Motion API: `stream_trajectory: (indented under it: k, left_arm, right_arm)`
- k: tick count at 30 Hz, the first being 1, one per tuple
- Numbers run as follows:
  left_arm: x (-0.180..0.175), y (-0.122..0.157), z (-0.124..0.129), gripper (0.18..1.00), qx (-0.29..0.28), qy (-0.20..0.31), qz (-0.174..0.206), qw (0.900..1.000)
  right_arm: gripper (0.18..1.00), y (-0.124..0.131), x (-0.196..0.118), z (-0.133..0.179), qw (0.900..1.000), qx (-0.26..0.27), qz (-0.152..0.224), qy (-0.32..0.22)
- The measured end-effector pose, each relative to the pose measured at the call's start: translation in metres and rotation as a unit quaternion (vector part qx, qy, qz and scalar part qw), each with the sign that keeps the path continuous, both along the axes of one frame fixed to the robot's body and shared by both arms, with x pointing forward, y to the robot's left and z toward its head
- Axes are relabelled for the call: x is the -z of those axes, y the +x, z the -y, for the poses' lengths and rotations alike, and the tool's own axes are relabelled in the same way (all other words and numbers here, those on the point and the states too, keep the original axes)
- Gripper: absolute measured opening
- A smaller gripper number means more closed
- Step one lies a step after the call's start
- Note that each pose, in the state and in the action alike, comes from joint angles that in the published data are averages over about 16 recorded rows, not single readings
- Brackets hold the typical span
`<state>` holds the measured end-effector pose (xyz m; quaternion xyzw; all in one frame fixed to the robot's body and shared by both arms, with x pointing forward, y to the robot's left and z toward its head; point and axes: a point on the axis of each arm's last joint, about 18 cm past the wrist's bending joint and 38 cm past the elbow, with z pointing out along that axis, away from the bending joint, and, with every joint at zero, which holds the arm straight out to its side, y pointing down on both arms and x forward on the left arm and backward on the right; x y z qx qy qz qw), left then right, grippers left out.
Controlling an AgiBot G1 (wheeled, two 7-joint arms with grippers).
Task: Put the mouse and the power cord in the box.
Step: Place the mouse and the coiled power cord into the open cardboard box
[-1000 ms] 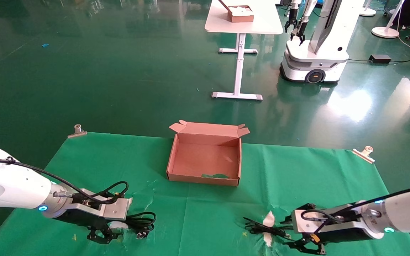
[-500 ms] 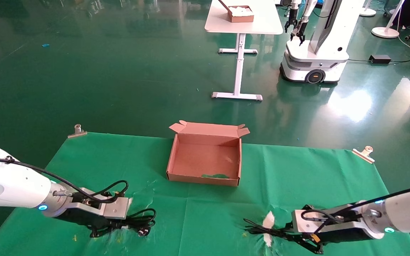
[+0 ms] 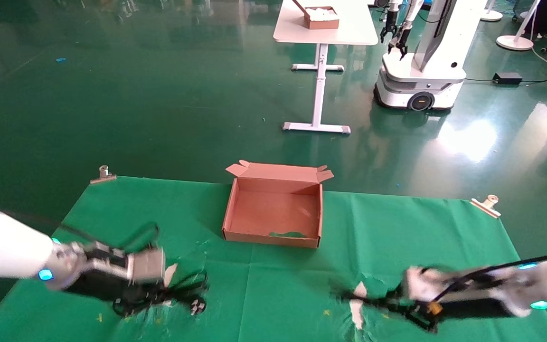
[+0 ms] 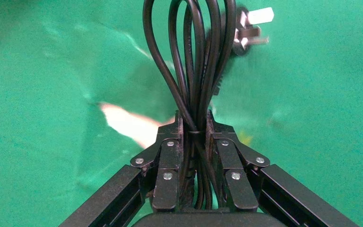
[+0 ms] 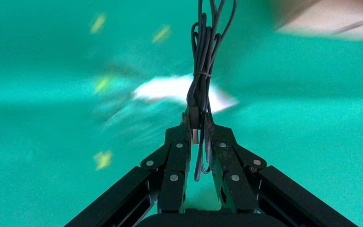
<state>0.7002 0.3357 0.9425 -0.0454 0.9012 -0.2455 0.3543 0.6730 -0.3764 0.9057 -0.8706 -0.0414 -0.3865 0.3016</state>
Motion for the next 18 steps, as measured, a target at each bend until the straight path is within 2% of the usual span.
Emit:
stream_trajectory:
  k: [4, 9, 14, 18]
  left_arm:
    - [-0.04, -0.002, 0.007, 0.264, -0.022, -0.105, 0.014, 0.9941]
    - [-0.107, 0.0, 0.02, 0.264, -0.044, -0.229, 0.06, 0.9706]
    - [-0.168, 0.005, 0.027, 0.263, -0.065, -0.314, 0.116, 0.94]
    - [-0.197, 0.007, 0.024, 0.263, -0.085, -0.347, 0.154, 0.9212]
  right_arm:
    - [0.228, -0.007, -0.04, 0.008, 0.999, -0.001, 0.033, 0.03]
    - [0.227, -0.006, -0.097, -0.004, 0.996, -0.008, 0.079, 0.042]
    - [0.227, 0.009, -0.141, -0.044, 0.993, -0.015, 0.115, 0.027]
    - [0.227, 0.03, -0.157, -0.09, 0.99, -0.016, 0.136, 0.016]
